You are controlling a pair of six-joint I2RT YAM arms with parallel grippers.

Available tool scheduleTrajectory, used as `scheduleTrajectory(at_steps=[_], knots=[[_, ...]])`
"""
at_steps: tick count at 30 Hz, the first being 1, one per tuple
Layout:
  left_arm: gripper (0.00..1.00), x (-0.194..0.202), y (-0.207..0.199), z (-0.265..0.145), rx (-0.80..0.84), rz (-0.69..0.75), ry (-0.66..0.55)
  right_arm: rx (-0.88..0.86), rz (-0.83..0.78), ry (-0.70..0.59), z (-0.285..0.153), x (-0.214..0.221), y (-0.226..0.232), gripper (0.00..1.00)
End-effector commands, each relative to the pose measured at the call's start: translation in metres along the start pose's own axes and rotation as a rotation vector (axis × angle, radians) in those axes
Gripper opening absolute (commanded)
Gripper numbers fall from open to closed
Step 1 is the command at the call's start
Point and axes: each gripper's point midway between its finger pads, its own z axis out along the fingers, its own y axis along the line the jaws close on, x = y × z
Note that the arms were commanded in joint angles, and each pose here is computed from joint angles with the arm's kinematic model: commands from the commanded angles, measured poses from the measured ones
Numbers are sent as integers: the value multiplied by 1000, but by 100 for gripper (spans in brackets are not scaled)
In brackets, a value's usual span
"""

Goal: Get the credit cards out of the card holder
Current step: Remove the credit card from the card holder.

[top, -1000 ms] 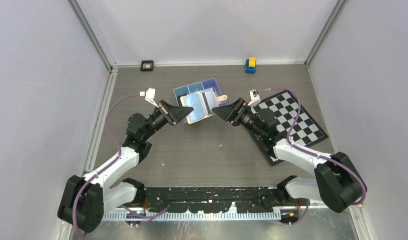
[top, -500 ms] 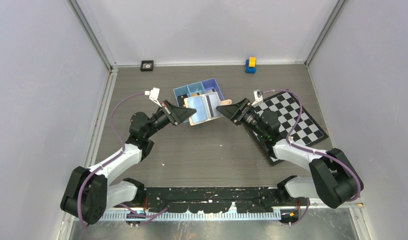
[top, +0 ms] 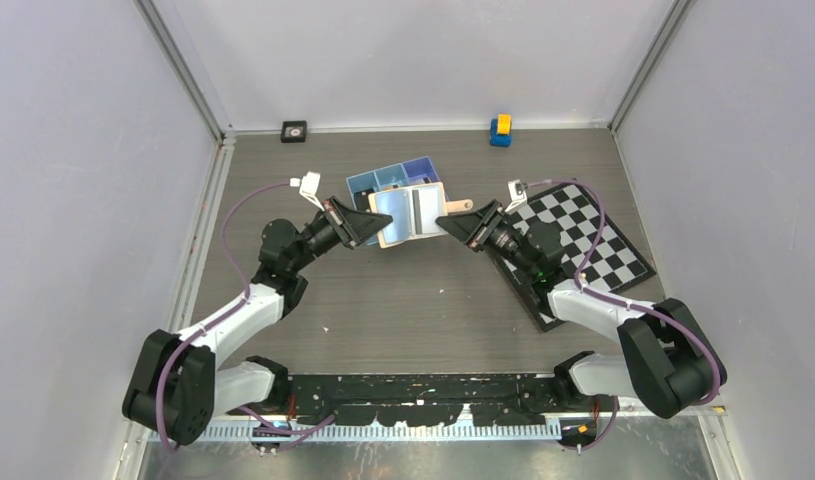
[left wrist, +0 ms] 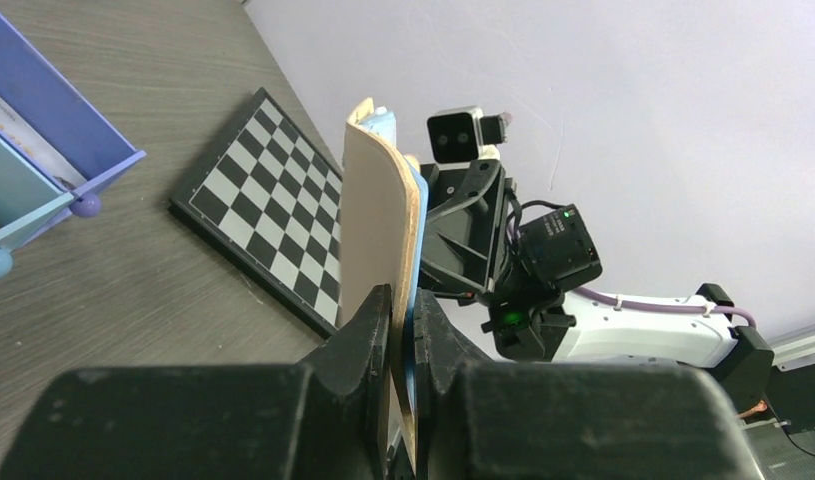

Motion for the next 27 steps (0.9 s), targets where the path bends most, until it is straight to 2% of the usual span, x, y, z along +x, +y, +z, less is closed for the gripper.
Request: scheduleTrajectory(at_steps=[1,7,12,18,22,24,27], knots=[[0,-10,-20,6,69,42,-2,-148,-63,3,4,-9,42,35],[0,-10,-21,5,71,43,-1,-137,-60,28,8,-6,38,38],[0,-10,-20,5,65,47,1,-144,-61,33,8,-6,39,29],[0,-9,-18,6,59,45,8,-153,-52,53,10,-4,41,24],[1,-8,-13,7,37,41,15,-154,-51,55,10,-3,41,13],[13,-7,3,6,-47,35,14,-147,-50,50,10,-4,40,10],[31,-9,44,-5,-302,26,-4,-70,-57,41,11,-5,25,3]])
